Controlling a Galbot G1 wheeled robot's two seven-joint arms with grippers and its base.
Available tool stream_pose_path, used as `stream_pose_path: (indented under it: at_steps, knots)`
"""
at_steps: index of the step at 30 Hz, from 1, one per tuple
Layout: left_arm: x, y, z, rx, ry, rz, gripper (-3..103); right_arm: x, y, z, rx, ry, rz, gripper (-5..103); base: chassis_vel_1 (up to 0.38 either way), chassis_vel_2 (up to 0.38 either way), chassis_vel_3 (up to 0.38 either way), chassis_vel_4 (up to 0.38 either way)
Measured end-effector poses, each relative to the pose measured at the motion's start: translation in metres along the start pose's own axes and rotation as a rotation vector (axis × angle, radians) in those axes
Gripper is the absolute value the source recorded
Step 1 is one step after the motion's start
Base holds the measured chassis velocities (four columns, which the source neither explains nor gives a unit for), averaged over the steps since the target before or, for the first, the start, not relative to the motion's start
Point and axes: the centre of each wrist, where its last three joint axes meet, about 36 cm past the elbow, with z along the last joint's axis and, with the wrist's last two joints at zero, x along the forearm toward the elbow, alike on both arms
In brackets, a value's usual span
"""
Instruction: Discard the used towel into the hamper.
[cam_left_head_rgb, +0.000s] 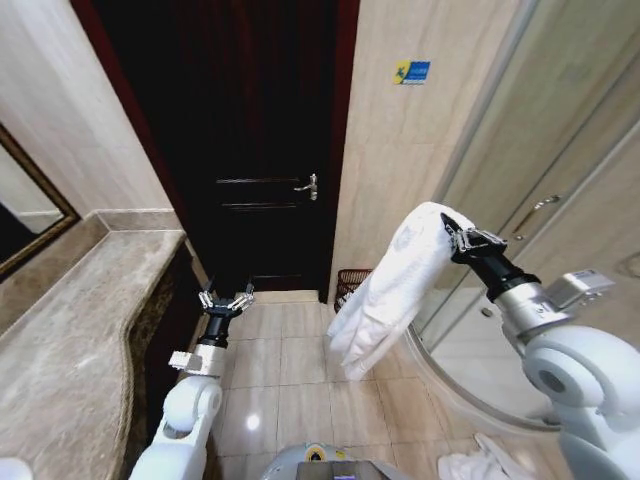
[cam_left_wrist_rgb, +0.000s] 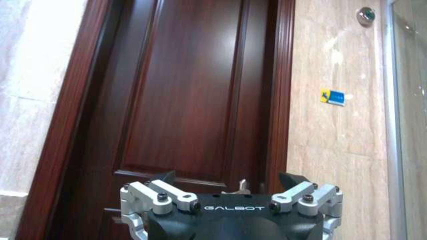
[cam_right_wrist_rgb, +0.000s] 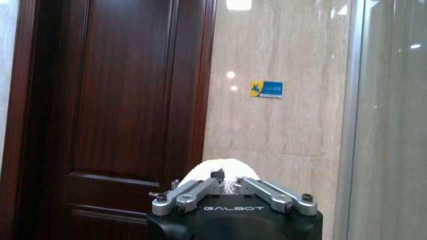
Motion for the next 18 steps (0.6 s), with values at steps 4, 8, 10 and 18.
stream_pose_path:
  at_steps: [4,8,10,18]
  knots:
    - [0.0009,-0.0008,0.0018,0.007,-0.003,0.001,100,0.0006,0.0010,0.0021,-0.010,-0.004,0.005,2,0.000,0.000,0.000,0.000]
    - [0.0009,-0.0011,0.0020,0.008,-0.005,0.006,100,0.0010,0.0010,0.0029,-0.010,-0.003,0.011,2,0.000,0.000,0.000,0.000]
    - [0.0005,-0.0010,0.0014,0.009,-0.007,0.008,100,0.0011,0.0010,0.0030,-0.011,-0.007,0.015,2,0.000,0.000,0.000,0.000]
    - [0.0003,-0.0007,0.0009,0.008,-0.008,0.014,100,0.0016,0.0015,0.0043,-0.018,-0.016,0.014,2,0.000,0.000,0.000,0.000]
